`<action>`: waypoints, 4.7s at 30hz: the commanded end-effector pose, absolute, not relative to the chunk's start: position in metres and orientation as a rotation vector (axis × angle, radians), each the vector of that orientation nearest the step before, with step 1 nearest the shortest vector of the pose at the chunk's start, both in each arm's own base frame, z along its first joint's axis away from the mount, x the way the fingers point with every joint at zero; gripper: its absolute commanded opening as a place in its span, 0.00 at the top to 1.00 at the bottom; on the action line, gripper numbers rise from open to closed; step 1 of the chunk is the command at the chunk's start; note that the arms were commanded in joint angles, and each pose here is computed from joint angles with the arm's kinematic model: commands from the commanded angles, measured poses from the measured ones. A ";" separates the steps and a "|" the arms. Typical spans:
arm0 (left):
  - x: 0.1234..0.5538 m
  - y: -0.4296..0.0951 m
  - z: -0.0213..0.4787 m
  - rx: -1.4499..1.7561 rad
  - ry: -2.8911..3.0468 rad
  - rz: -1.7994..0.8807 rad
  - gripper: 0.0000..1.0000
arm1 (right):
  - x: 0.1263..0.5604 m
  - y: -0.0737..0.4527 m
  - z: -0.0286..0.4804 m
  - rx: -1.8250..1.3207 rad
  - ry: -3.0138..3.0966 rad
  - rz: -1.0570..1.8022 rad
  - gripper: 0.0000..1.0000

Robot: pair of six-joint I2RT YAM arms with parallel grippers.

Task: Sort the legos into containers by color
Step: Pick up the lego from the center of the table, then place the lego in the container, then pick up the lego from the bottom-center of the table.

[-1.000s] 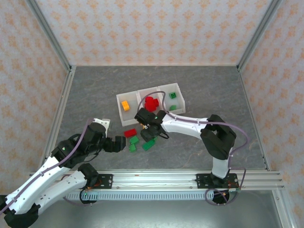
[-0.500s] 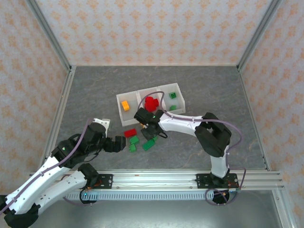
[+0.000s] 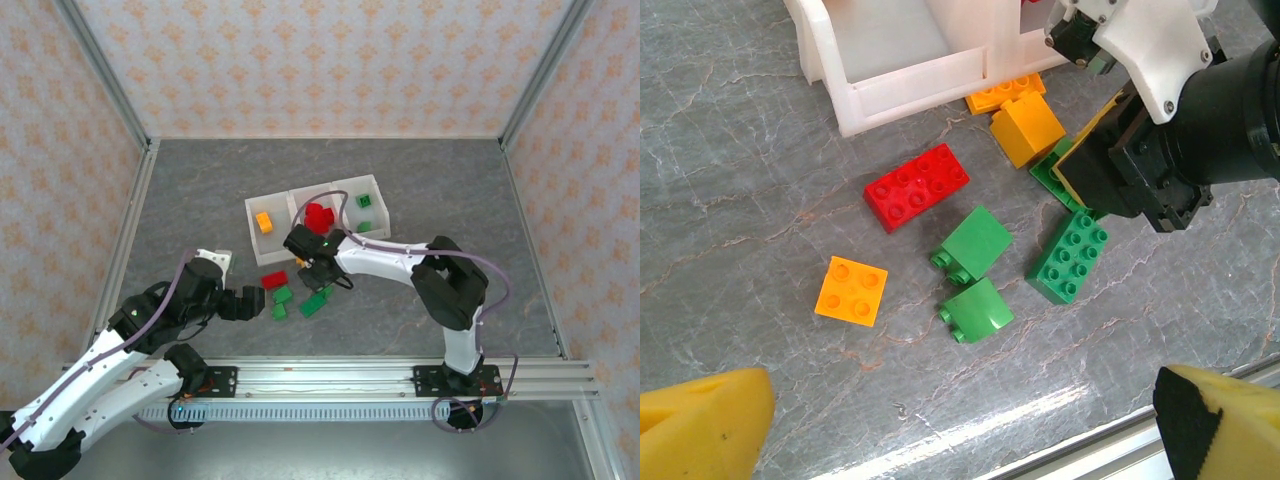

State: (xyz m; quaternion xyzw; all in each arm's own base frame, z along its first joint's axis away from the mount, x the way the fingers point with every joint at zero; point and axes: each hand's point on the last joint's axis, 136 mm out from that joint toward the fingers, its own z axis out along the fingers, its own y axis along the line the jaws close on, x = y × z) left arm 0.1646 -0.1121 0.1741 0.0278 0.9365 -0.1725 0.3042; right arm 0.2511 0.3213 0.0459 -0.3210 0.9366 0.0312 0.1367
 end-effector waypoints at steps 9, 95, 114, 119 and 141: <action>0.167 -0.111 0.169 0.064 2.492 -0.449 0.01 | 0.284 0.288 0.176 -0.712 2.498 0.088 0.82; 0.168 -0.110 0.183 0.040 2.416 -0.510 0.01 | 0.193 0.328 0.072 0.179 2.761 0.247 0.22; 0.166 -0.107 0.196 0.030 2.349 -0.552 0.01 | 0.193 0.300 0.015 0.110 2.747 -0.101 0.36; 0.166 -0.106 0.195 0.024 2.353 -0.546 0.01 | 0.210 0.285 0.028 0.028 2.669 -0.192 0.40; 0.170 -0.107 0.185 0.016 2.401 -0.525 0.01 | 0.237 0.276 0.041 0.022 2.702 -0.073 0.34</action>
